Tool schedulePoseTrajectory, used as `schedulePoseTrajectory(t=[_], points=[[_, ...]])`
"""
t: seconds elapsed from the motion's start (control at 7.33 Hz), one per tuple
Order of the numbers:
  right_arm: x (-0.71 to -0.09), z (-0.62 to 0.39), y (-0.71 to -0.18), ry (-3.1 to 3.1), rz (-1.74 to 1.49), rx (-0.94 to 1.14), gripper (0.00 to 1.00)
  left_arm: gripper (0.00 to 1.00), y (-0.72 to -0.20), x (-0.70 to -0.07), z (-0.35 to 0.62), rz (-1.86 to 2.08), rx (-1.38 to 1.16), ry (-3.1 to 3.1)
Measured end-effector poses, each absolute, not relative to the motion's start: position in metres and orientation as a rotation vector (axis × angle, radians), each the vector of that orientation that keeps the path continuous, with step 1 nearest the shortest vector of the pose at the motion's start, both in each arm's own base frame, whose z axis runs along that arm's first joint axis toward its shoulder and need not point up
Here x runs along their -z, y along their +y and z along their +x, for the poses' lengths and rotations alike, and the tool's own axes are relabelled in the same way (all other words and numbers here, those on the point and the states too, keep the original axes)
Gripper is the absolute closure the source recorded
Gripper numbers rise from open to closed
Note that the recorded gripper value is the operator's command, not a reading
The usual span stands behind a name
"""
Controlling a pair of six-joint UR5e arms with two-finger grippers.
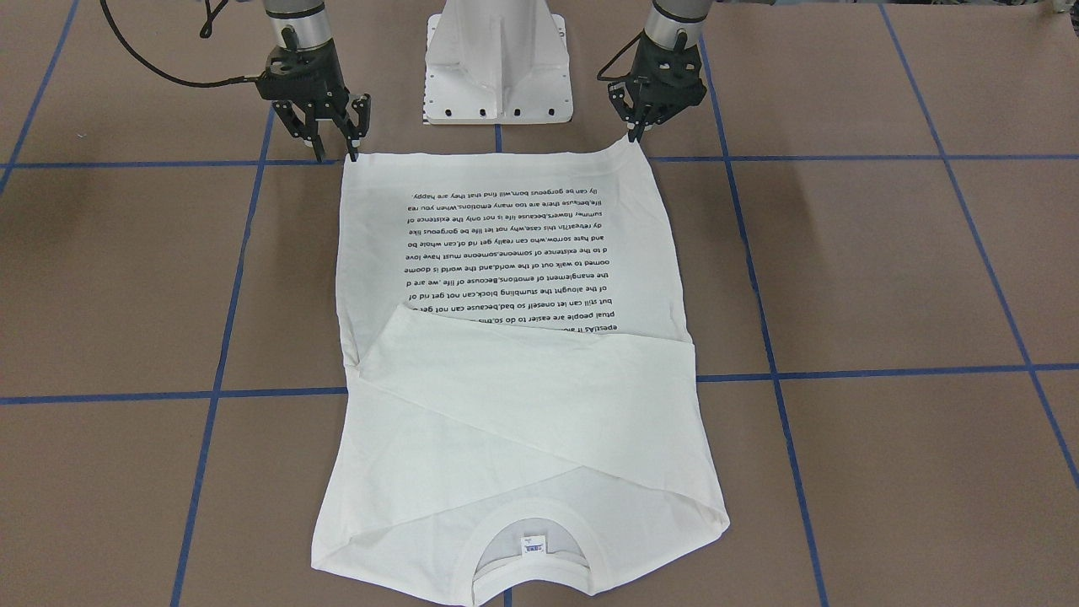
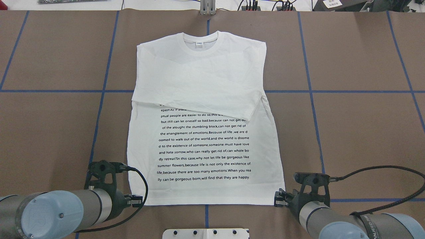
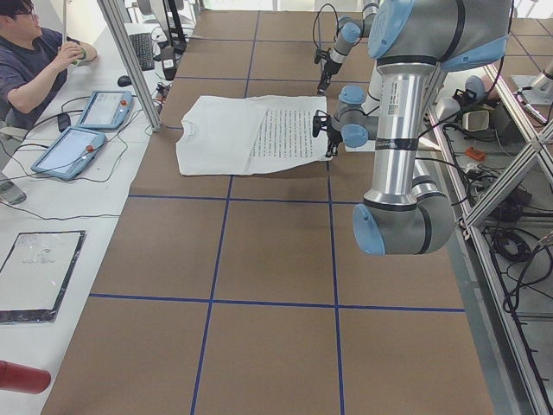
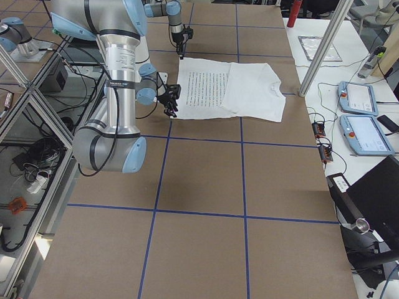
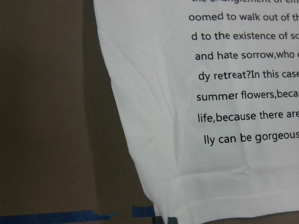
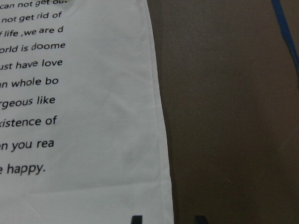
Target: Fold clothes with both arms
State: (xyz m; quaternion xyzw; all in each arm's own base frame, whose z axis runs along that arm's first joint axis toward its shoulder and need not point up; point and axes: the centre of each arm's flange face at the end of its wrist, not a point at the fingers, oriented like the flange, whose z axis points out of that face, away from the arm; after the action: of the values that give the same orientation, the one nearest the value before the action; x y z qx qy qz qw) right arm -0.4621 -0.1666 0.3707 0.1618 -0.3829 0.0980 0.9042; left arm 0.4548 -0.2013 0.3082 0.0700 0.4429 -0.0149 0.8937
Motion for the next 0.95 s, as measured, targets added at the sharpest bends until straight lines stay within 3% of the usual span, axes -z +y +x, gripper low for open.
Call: schedulePoseTrajectory(t=[0.41,0.95], points=[[-0.38,-0.472,-0.156,-0.775,0.349,-0.19,0.54,1.0,-0.201,-0.305,0.453,0.144,0.038,0.927],[-0.388,-0.478,-0.153,-0.76,0.355,-0.183,0.75,1.0,-0.2,-0.301,0.45,0.144,0.039,0.935]])
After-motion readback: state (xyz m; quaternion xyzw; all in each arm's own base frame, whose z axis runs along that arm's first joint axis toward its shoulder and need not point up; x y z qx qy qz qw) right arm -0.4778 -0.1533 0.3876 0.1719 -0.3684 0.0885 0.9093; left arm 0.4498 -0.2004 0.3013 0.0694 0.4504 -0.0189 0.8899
